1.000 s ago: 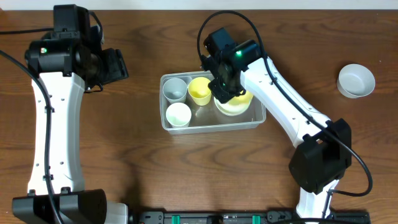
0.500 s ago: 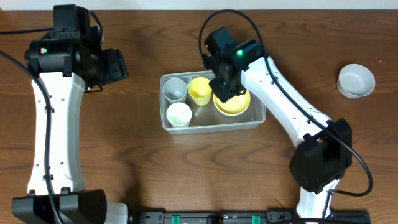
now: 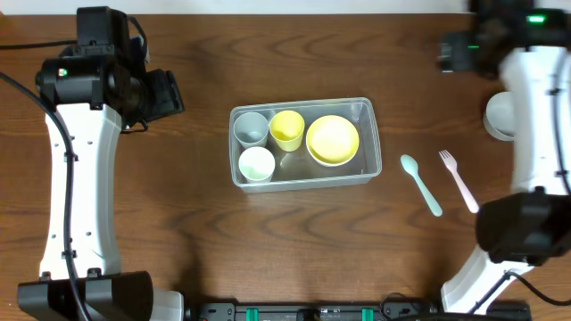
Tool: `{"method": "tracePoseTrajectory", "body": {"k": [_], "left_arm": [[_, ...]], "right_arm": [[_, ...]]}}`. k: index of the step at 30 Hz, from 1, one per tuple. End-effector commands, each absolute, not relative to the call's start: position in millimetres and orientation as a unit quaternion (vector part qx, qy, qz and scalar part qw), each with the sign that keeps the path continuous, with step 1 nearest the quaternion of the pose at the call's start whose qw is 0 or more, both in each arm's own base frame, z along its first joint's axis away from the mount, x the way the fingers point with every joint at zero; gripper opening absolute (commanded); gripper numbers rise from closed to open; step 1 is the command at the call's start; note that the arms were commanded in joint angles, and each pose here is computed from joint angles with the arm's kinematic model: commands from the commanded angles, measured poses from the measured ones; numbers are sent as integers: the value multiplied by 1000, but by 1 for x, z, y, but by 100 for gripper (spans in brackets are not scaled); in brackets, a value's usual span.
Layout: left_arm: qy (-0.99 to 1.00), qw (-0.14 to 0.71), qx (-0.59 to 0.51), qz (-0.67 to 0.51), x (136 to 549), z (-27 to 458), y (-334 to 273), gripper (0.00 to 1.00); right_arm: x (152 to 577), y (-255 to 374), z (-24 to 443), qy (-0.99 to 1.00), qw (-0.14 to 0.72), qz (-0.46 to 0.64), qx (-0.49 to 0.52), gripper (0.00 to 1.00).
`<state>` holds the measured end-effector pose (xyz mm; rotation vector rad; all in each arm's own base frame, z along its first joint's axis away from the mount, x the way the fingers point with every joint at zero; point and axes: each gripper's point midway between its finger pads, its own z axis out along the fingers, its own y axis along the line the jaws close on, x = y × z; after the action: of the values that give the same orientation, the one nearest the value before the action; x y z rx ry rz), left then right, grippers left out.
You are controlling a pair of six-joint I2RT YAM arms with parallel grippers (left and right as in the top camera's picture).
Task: Pack container
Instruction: 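Stack the yellow bowl onto the white bowl in the container, then grasp the grey bowl rim with the right gripper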
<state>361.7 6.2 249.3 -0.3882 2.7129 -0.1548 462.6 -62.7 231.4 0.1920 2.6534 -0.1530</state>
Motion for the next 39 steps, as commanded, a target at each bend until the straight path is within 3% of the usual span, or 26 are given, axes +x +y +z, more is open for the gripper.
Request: {"method": "tracePoseTrajectory", "body": {"k": [1,13,20,26,31,39], "left_arm": [[970,188,-142,-54,360,244,8,70],[971,184,-142,-54,359,243,8,70],[971,183,-142,-54,358,243,8,70],[971,183,-142,-53,358,243,8,70],[971,183,-142,-54,358,243,8,70],[972,182,-142,-53,358,243,8,70]], "right_arm": [[462,-100,208,973,209,-51,86,94],[461,-156,88,986,94,-7,135,94],[455,-157,35,989,39,4,140,86],[454,-158,25,989,29,2,145,57],[453,-158,25,989,28,2,145,25],[452,-157,25,989,25,3,145,4]]}}
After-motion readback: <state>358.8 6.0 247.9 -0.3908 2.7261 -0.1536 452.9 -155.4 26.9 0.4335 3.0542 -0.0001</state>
